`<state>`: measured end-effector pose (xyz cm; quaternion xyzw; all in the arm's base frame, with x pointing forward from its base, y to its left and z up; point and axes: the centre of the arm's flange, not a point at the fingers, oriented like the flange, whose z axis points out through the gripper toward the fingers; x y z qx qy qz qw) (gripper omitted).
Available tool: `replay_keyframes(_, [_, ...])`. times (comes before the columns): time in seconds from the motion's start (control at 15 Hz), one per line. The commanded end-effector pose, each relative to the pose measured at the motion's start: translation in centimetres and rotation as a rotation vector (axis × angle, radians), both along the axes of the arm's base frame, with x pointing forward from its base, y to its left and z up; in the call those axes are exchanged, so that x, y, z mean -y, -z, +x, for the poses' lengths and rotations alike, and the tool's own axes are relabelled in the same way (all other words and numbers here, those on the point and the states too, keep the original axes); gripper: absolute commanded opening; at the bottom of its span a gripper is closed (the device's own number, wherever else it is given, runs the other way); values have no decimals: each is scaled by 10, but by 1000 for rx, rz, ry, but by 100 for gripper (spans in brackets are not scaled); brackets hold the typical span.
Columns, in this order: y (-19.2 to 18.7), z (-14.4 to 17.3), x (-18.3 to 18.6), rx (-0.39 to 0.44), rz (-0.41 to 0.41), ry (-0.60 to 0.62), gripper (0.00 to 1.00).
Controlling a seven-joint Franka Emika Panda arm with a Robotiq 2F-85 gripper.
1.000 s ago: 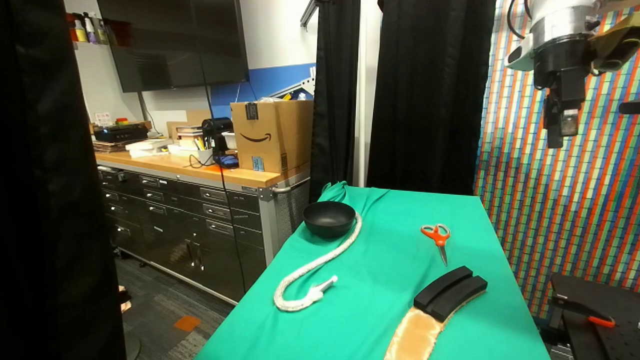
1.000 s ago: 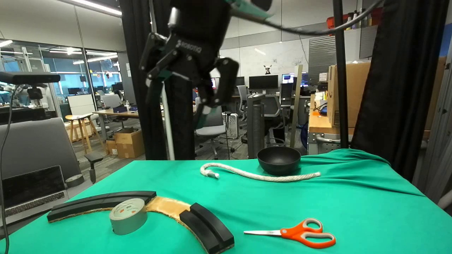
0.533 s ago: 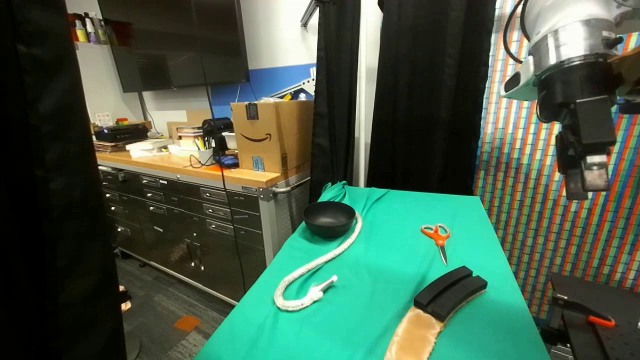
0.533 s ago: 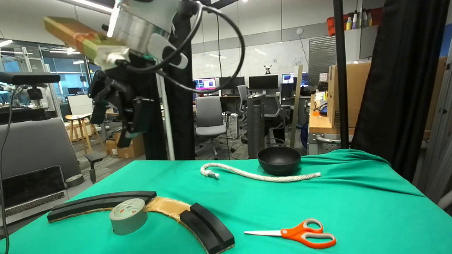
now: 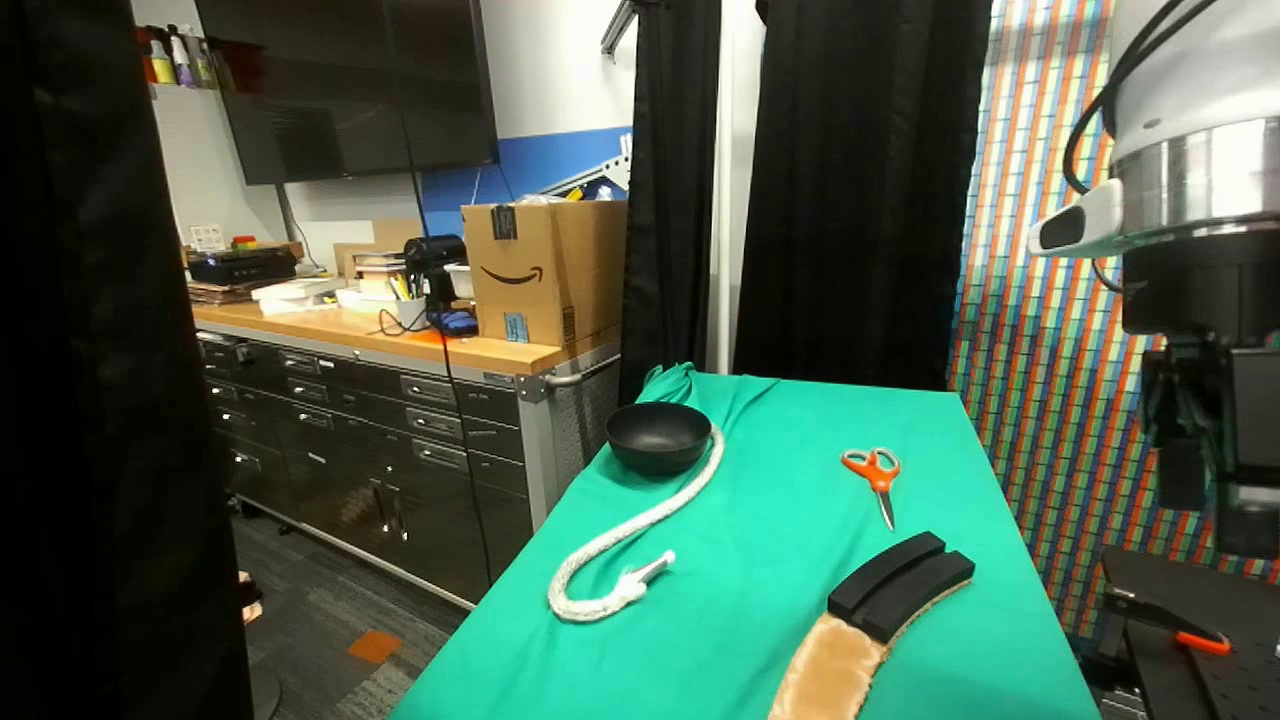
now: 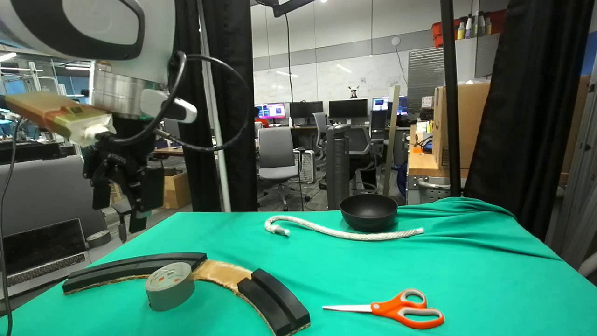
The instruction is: Put the silver tape in the black bowl
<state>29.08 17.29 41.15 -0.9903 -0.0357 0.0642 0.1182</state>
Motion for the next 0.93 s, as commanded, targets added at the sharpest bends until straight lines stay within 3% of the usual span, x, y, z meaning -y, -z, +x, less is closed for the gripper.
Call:
replay_keyframes(0.0, [13,12,-27,44,-41,11,100])
replay_keyframes(0.87, [52,72,-133,-3,-7,269,100])
